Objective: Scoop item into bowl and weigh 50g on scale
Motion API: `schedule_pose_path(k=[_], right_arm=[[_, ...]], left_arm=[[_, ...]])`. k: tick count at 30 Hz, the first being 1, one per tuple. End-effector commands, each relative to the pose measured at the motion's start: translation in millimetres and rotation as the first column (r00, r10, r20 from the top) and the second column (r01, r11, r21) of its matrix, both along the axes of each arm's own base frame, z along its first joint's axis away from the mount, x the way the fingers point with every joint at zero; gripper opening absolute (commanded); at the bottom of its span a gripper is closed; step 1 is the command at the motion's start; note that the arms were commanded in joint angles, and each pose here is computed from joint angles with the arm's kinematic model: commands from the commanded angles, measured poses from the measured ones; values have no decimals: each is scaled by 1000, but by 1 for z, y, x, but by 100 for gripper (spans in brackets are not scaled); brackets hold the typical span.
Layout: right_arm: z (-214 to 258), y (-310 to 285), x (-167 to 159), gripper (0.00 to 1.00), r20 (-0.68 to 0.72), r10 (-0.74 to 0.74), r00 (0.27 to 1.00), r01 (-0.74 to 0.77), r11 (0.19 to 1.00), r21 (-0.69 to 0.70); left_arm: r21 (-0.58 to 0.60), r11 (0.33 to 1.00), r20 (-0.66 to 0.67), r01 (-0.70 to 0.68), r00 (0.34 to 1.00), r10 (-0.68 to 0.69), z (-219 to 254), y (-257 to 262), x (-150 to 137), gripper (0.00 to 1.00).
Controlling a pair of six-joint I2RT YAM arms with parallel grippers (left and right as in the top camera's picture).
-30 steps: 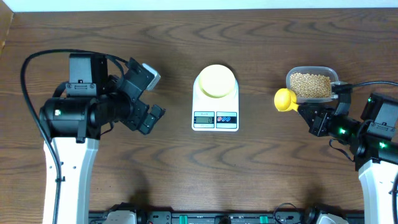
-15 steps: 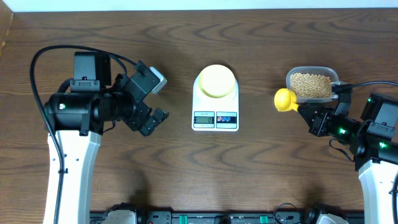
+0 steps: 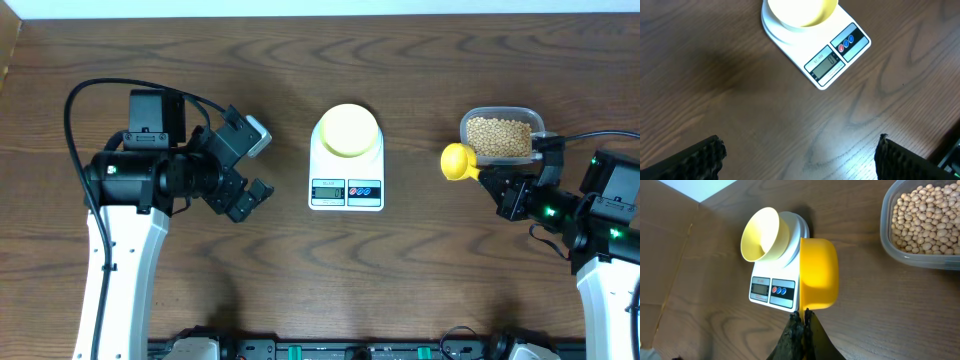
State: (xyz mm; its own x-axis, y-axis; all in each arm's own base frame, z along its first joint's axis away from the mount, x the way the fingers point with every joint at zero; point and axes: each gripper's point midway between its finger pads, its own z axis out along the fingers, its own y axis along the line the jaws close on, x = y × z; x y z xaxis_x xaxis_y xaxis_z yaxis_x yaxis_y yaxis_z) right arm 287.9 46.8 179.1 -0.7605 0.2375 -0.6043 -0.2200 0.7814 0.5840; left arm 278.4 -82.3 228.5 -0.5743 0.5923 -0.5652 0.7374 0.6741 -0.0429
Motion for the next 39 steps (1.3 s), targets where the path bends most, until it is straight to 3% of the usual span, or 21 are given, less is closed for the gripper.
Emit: schedule_pose_path(k=[1, 28, 33, 35, 39], right_arm=[[7, 2, 2, 1, 34, 26, 999, -26, 1000, -13], [2, -1, 0, 1, 13, 13, 1000, -13, 999, -32], [4, -1, 2, 1, -123, -113, 986, 127, 986, 109], [15, 4, 7, 1, -173, -149, 974, 186, 956, 225], [39, 2, 25, 1, -157, -195, 968, 238, 911, 337]], left_arm=[[-18, 1000, 2, 13, 1000, -13, 1, -2, 0, 98], [-18, 1000, 1, 12, 1000, -12, 1, -2, 0, 98], [-18, 1000, 1, 12, 1000, -12, 1, -2, 0, 98], [-18, 1000, 1, 12, 1000, -12, 1, -2, 0, 98], [-18, 1000, 1, 12, 1000, -12, 1, -2, 0, 98]])
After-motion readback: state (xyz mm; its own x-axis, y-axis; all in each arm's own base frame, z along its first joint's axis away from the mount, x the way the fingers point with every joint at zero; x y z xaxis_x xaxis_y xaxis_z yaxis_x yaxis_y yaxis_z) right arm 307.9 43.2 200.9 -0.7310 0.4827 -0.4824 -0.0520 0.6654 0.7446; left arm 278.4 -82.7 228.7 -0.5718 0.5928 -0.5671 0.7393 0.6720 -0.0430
